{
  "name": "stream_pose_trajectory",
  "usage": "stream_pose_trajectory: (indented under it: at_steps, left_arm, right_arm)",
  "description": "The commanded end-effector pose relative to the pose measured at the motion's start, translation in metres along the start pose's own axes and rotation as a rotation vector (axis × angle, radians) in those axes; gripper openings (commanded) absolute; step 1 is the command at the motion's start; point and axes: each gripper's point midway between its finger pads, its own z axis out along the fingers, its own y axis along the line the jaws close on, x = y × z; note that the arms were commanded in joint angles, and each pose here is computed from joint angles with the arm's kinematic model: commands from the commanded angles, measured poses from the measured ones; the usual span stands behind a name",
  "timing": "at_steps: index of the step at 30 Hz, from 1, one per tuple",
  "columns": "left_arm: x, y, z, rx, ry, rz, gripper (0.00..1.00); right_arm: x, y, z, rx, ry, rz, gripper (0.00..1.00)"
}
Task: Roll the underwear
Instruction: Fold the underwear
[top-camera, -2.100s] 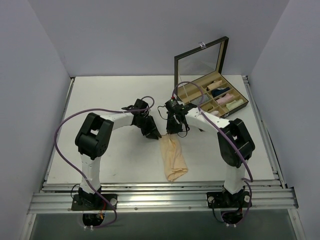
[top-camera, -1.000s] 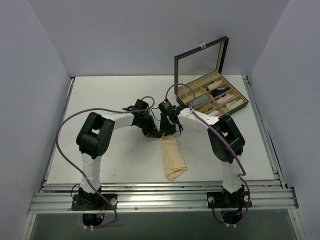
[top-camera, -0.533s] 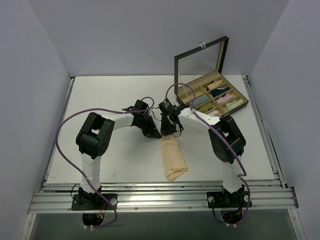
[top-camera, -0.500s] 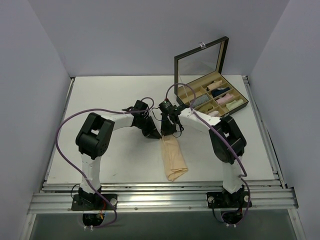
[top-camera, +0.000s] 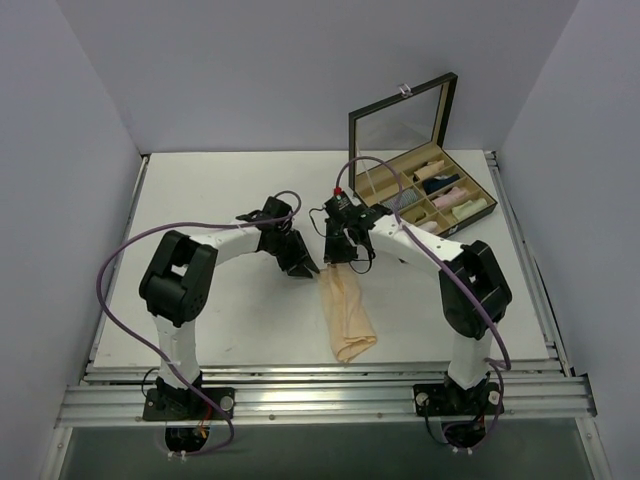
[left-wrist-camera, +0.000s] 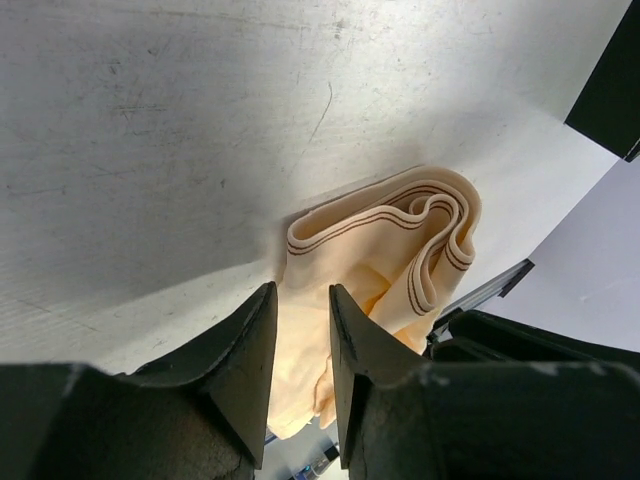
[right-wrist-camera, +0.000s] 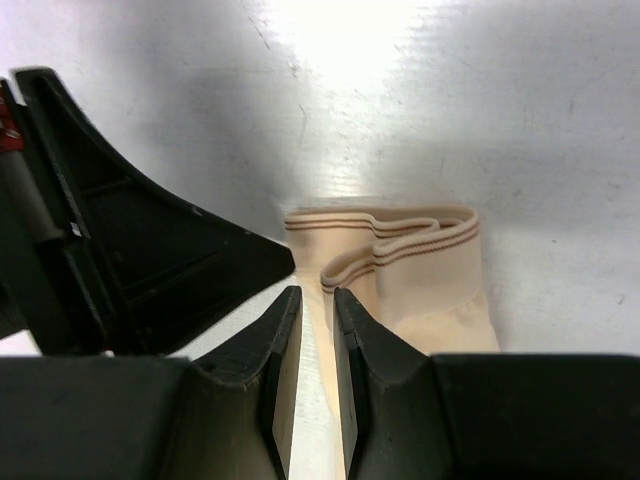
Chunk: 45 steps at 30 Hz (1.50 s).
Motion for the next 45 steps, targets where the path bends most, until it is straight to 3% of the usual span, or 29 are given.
stream_pose_trajectory:
  at_steps: [1,10,20,45]
  left_arm:
    - [-0.01,-0.02,-0.021,0.031,-0.051,0.024,0.36]
    - [-0.014,-0.046,-0.034,0.113,-0.074,0.066,0.37]
    - [-0.008,-0.079,-0.028,0.215,-0.038,0.139,0.39]
    - [0.006,-0.041,0.004,0.096,0.018,0.098,0.33]
  right_arm:
    - [0.008,-0.011,-0.014,0.013,0.015,-0.009,0.16]
    - [0.001,-0.026,-0.032,0.086,-0.024,-0.037,0.17]
    - [0.004,-0.045,-0.02,0.109,-0.012,-0.061,0.18]
    - [0.019,-0.04,0.011,0.123,0.03,-0.088,0.24]
